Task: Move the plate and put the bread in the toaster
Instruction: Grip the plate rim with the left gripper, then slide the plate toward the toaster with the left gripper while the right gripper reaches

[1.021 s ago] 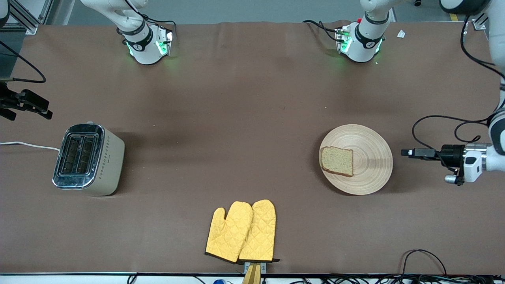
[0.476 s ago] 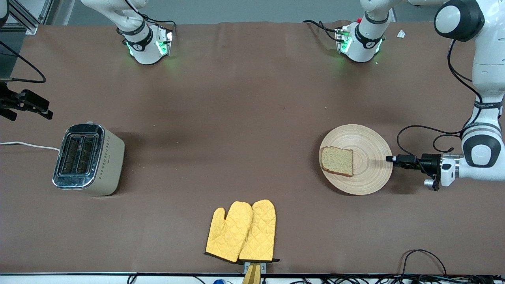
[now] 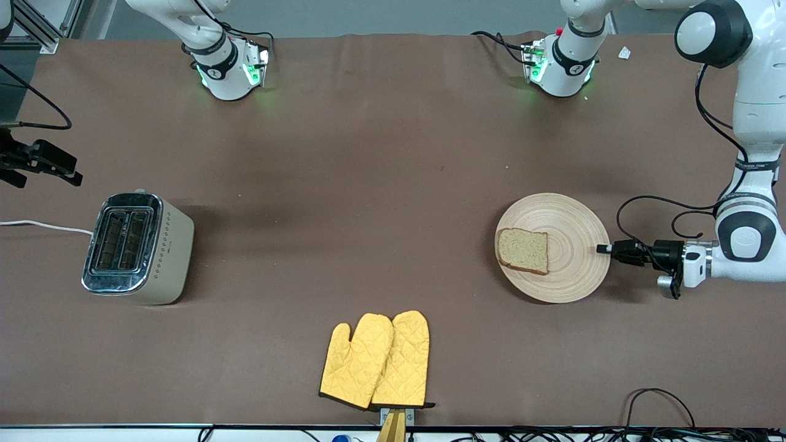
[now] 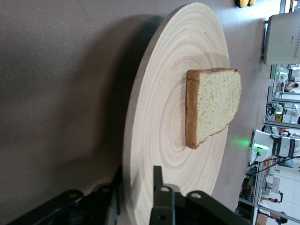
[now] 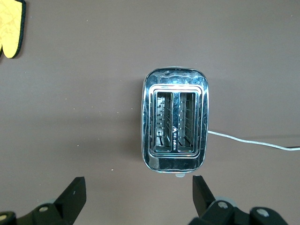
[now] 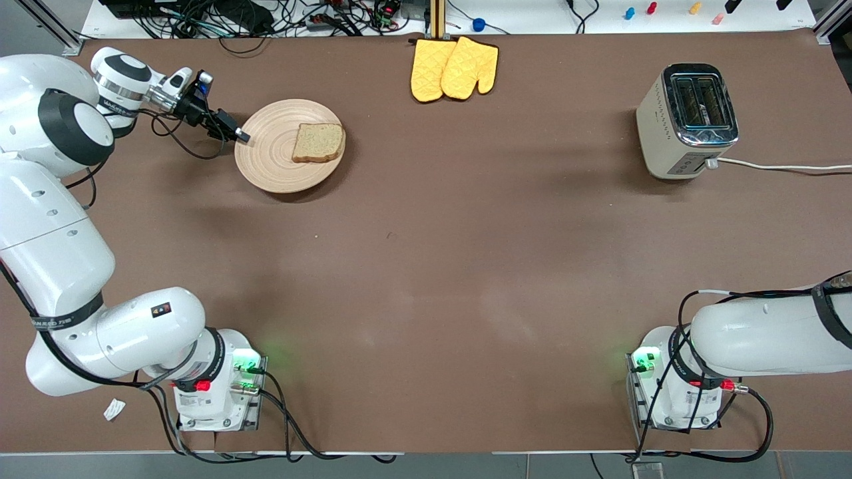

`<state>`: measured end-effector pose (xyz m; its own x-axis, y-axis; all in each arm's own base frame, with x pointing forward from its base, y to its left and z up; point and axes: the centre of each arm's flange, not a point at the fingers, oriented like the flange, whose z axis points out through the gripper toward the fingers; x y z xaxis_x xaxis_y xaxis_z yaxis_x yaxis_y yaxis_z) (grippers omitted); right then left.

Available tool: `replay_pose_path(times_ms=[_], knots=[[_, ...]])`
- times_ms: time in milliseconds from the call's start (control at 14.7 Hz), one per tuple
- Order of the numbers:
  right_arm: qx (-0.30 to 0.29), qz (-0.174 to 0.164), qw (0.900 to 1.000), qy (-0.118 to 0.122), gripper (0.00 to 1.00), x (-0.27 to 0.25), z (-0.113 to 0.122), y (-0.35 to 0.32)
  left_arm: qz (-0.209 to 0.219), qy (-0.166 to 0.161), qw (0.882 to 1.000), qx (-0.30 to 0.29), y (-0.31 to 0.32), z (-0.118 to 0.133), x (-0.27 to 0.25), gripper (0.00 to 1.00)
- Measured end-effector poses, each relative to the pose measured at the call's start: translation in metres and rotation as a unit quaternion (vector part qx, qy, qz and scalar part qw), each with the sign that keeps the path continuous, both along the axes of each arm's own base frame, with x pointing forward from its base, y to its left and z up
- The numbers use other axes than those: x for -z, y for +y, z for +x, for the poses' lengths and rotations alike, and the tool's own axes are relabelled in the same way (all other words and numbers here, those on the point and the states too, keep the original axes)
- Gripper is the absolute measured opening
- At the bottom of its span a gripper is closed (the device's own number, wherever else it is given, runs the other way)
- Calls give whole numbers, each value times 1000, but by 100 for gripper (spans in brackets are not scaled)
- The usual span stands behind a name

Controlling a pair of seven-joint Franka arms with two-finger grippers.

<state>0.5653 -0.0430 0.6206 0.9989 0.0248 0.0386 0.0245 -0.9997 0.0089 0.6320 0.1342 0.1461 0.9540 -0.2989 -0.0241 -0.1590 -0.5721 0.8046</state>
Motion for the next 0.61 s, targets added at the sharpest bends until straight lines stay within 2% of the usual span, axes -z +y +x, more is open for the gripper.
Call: replay_pose_path(times_ms=[68, 136, 408, 613], knots=[[0, 0, 1000, 0, 100, 0, 0, 0, -3, -6, 1000, 5, 0, 0, 1, 15], [0, 0, 1000, 0, 100, 0, 0, 0, -16, -14, 1000, 8, -2, 1, -2, 10], [1, 0, 1000, 0, 100, 0, 0, -1, -39, -50, 997, 35, -36, 20, -24, 10], [1, 0, 1000, 1, 100, 1, 0, -1, -71, -28, 997, 26, -126, 46, -66, 10]])
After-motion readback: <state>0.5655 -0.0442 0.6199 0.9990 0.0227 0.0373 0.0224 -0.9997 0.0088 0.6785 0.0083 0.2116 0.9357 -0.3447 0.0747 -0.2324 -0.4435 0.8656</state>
